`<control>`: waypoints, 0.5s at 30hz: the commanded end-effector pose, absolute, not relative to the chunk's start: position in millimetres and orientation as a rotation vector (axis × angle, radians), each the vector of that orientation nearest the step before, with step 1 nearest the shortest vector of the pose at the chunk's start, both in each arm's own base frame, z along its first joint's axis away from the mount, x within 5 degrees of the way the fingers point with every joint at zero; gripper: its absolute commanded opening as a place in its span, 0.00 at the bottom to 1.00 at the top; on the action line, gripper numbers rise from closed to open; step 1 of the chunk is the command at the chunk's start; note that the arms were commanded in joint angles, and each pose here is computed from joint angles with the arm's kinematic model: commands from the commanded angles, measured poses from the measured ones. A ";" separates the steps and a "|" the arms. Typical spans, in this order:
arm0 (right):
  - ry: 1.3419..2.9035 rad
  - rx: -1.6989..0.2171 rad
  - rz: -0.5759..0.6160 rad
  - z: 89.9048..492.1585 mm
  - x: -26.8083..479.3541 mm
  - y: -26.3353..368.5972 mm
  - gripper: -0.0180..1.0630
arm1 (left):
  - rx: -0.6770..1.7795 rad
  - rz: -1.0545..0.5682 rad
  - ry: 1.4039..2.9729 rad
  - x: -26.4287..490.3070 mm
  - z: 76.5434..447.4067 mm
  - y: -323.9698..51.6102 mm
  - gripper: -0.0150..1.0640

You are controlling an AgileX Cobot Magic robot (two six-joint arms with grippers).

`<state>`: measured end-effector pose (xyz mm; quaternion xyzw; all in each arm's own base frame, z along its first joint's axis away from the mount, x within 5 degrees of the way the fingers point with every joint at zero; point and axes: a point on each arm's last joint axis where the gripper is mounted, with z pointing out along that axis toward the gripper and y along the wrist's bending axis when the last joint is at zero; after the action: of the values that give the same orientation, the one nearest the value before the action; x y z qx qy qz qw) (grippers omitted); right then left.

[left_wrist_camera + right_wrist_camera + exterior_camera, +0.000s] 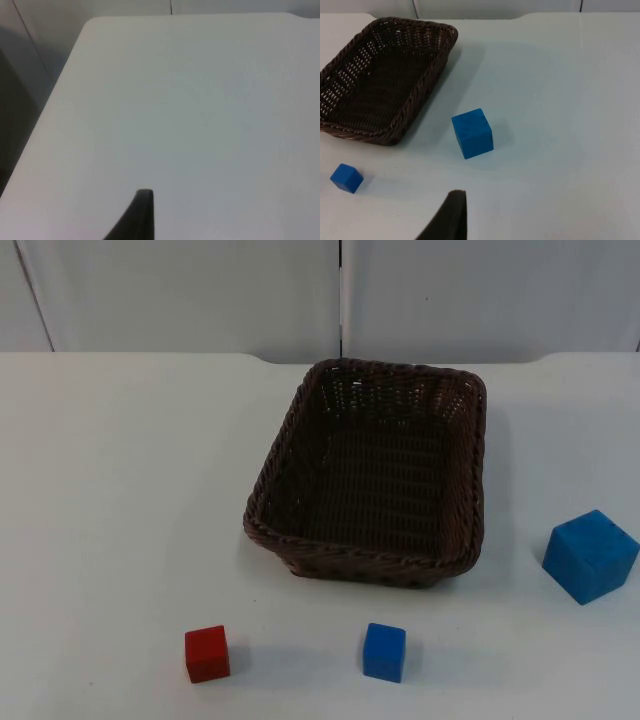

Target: Pick up the basket with the left hand and place the largest block into the basket with the right hand.

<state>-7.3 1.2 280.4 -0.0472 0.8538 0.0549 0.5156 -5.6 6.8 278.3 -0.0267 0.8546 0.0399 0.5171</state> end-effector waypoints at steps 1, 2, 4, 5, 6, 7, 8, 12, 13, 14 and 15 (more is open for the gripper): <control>2.043 -0.107 0.128 280.3 -7.5 1.3 0.99 | -0.068 0.082 2.039 -6.0 284.0 5.8 0.99; 2.043 -0.107 0.128 280.3 -7.5 1.3 0.99 | -0.065 0.084 2.041 -4.1 287.8 5.8 0.99; 2.043 -0.107 0.128 280.3 -7.5 1.3 0.99 | -0.061 0.086 2.040 -2.7 292.2 5.9 0.99; 2.043 -0.107 0.128 280.3 -7.5 1.3 0.99 | -0.061 0.086 2.047 0.3 298.7 5.9 0.99; 2.043 -0.107 0.128 280.3 -7.5 1.3 0.99 | -0.061 0.086 2.057 2.8 301.9 6.0 0.99; 2.043 -0.107 0.128 280.3 -7.5 1.3 0.99 | -0.060 0.081 2.062 4.7 305.3 5.7 0.99; 2.043 -0.107 0.128 280.3 -7.5 1.3 0.99 | -0.060 0.078 2.068 7.5 307.9 5.6 0.99; 2.043 -0.107 0.128 280.3 -7.5 1.3 0.99 | -0.054 0.065 2.074 14.2 313.2 4.9 0.99; 2.043 -0.107 0.128 280.3 -7.5 1.3 0.99 | -0.054 0.062 2.083 16.2 313.5 4.8 0.99; 2.043 -0.107 0.128 280.3 -7.5 1.3 0.99 | -0.054 0.054 2.094 18.7 313.4 4.3 0.99; 2.043 -0.107 0.128 280.3 -7.5 1.3 0.99 | -0.054 0.054 2.094 18.7 313.4 4.3 0.99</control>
<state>-7.3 1.2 280.4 -0.0472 0.8538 0.0549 0.5156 16.6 5.7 310.7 -0.0241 0.8672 0.0312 0.4964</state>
